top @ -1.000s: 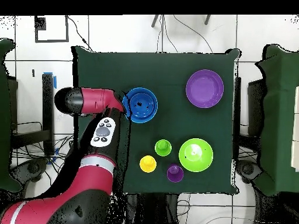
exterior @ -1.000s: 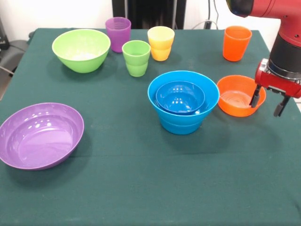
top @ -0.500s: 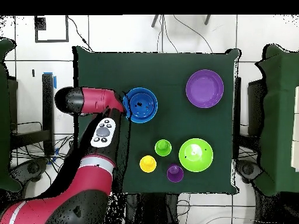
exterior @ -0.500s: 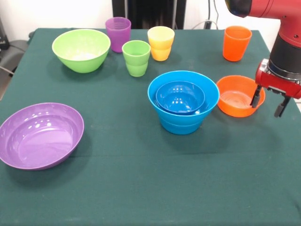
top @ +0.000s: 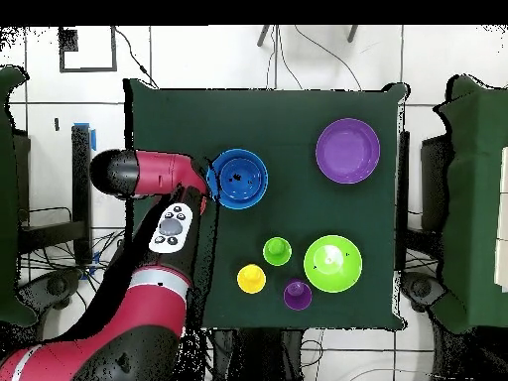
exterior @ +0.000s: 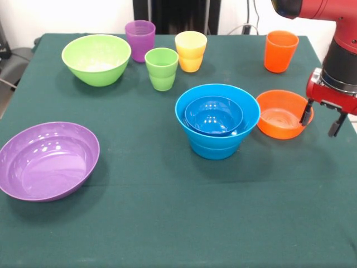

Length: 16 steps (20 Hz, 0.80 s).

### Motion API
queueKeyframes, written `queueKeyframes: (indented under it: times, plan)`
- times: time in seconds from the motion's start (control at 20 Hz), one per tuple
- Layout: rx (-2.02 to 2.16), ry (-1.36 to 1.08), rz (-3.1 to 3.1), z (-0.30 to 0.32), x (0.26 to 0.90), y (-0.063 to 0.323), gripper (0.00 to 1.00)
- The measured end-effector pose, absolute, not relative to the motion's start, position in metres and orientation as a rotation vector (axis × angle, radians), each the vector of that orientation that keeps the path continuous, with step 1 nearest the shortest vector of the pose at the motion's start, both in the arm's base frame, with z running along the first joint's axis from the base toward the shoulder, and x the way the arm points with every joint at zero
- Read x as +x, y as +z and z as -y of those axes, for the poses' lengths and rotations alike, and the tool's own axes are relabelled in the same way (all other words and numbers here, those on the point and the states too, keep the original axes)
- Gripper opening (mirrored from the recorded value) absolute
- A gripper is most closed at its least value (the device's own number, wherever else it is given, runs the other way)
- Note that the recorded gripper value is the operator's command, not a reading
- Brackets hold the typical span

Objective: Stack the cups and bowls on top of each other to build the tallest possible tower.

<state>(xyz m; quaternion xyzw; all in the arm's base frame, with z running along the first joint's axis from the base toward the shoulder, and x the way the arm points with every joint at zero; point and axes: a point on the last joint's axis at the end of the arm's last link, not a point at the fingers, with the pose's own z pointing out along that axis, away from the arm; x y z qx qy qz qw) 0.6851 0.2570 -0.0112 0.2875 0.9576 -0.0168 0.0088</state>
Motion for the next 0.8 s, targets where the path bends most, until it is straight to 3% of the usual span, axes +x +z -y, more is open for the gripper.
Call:
queueKeyframes:
  times: [0.8]
  plan:
    - [0.947, -0.097, -3.016, -0.251, 0.66, -0.012, 1.0]
